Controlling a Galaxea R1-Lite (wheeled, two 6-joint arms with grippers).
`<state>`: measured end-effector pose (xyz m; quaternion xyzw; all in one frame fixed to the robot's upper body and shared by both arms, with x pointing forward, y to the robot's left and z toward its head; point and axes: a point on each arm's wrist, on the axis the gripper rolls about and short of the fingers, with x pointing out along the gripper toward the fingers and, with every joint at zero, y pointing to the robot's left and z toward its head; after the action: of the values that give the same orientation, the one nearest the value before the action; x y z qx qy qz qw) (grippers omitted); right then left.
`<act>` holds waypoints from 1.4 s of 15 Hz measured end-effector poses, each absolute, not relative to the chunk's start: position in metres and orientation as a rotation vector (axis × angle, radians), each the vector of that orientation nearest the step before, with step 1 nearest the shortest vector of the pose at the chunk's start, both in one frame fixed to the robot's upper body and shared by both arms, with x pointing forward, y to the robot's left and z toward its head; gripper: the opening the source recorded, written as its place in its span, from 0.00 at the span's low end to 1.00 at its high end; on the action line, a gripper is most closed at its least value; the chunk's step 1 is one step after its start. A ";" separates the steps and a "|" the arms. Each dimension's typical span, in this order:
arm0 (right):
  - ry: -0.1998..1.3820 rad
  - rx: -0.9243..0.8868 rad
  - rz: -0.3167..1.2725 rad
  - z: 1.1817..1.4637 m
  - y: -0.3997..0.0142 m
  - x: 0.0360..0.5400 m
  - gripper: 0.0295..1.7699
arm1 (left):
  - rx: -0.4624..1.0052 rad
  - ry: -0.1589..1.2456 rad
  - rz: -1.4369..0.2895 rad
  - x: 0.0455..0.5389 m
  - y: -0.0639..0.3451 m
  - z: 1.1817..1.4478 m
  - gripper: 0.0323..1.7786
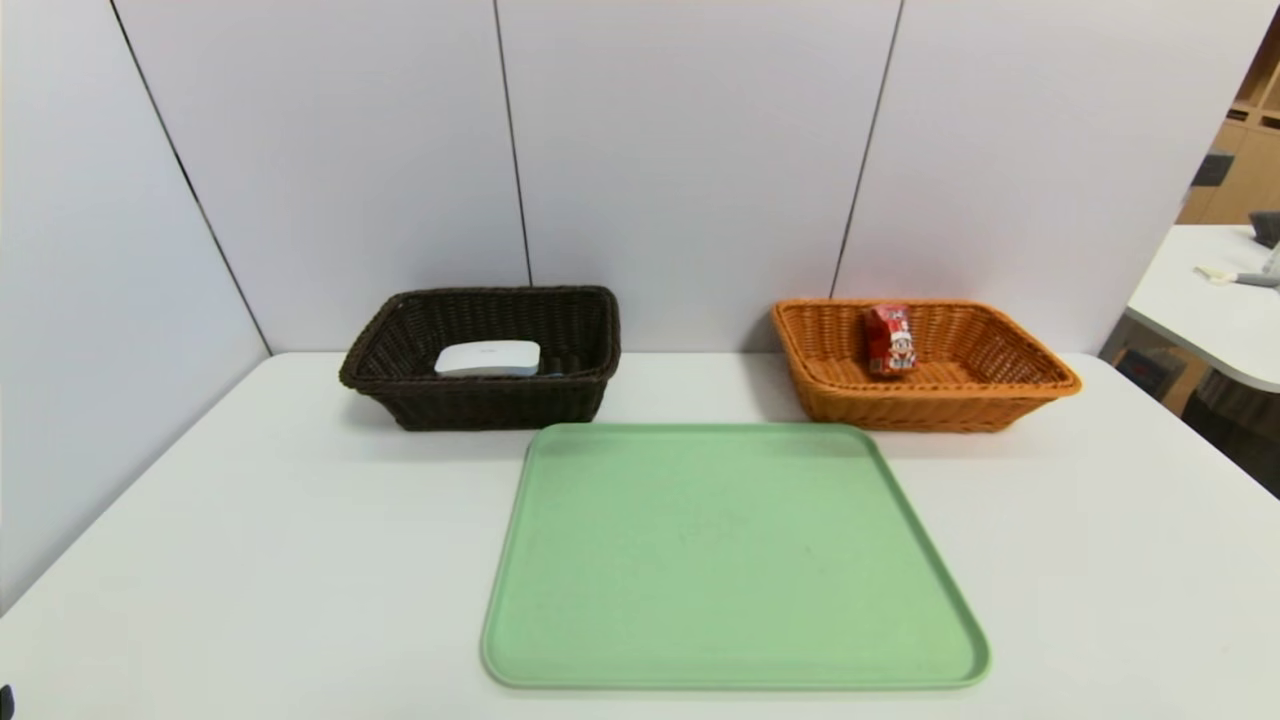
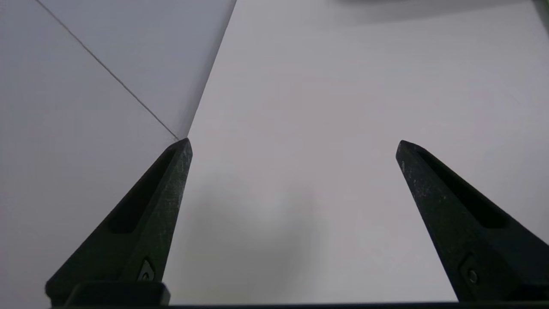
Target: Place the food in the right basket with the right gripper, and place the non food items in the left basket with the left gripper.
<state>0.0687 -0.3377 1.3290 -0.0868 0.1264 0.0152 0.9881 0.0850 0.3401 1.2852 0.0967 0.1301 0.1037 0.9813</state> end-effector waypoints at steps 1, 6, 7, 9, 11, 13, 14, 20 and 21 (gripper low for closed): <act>0.243 -0.172 0.042 1.325 -0.338 0.065 0.96 | 0.196 0.252 0.212 0.081 0.340 1.280 0.95; 0.175 -0.165 0.032 1.311 -0.337 0.047 0.96 | 0.229 0.207 0.189 0.066 0.340 1.254 0.95; 0.163 -0.163 0.026 1.307 -0.337 0.043 0.96 | 0.227 0.189 0.166 0.063 0.339 1.250 0.95; 0.148 -0.162 0.016 1.299 -0.337 0.039 0.96 | 0.222 0.157 0.129 0.057 0.338 1.242 0.95; 0.124 -0.161 0.009 1.295 -0.337 0.034 0.96 | 0.221 0.141 0.127 0.054 0.338 1.230 0.95; 0.088 -0.159 0.004 1.290 -0.337 0.031 0.96 | 0.216 0.118 0.116 0.051 0.338 1.220 0.95; 0.065 -0.159 0.001 1.285 -0.337 0.032 0.96 | 0.207 0.107 0.102 0.051 0.337 1.215 0.95; -0.109 -0.162 -0.029 1.253 -0.337 0.050 0.96 | 0.187 -0.028 0.101 0.063 0.337 1.200 0.95; -0.120 -0.162 -0.041 1.246 -0.337 0.051 0.96 | 0.182 -0.055 0.087 0.064 0.336 1.199 0.95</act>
<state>0.0513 -0.3372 1.2464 -0.0810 -0.0599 -0.0203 0.9947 0.0641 0.3363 1.1991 0.0907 -0.0274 0.0435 0.9946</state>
